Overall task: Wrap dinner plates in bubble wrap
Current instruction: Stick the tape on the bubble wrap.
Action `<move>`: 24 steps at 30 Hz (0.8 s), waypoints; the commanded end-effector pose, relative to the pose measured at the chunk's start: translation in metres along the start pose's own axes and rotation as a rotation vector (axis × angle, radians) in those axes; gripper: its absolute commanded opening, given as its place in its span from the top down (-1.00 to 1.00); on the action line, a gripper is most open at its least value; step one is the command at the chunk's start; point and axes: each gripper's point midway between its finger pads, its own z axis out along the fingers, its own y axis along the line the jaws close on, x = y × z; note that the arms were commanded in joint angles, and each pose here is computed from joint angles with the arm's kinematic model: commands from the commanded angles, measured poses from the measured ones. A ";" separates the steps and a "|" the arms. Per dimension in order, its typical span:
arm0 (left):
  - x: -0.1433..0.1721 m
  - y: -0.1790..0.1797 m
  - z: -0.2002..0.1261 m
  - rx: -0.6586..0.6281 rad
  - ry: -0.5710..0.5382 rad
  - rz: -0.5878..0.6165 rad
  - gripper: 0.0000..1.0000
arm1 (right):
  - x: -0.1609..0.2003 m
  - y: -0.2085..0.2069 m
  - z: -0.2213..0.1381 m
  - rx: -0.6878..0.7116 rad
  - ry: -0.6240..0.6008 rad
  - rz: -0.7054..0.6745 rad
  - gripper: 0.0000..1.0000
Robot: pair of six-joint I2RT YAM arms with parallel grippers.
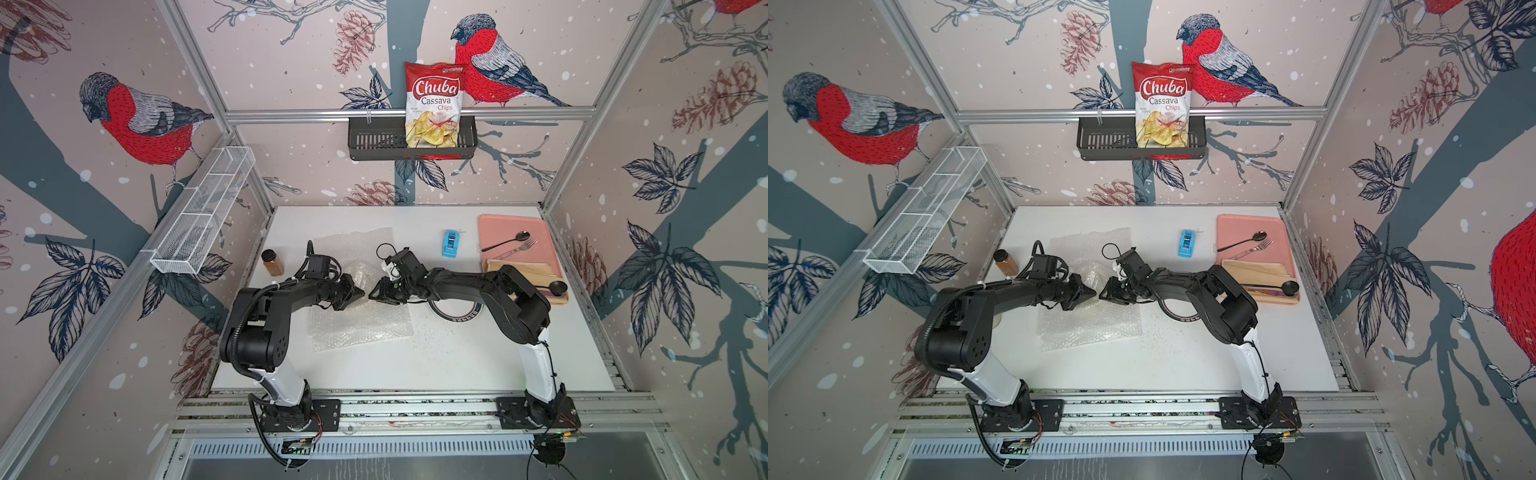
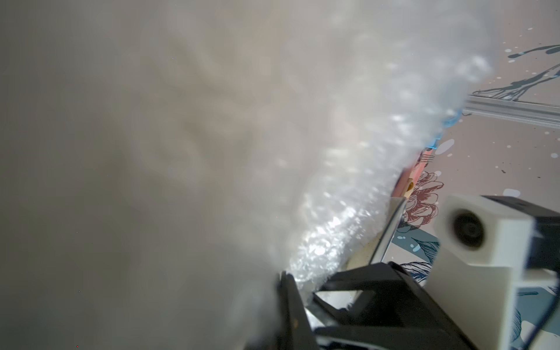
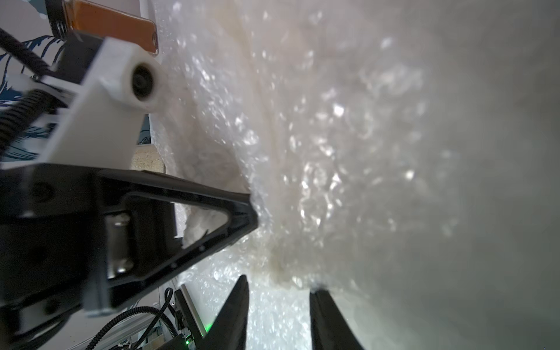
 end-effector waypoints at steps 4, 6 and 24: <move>0.016 0.043 0.014 -0.072 0.021 -0.061 1.00 | -0.005 0.004 -0.002 0.005 -0.020 -0.024 0.32; 0.015 0.047 0.012 -0.097 0.009 -0.056 1.00 | -0.007 0.006 -0.003 0.018 -0.029 -0.045 0.36; 0.015 0.052 0.007 -0.130 -0.005 -0.048 1.00 | -0.006 0.037 0.019 0.023 -0.013 -0.171 0.92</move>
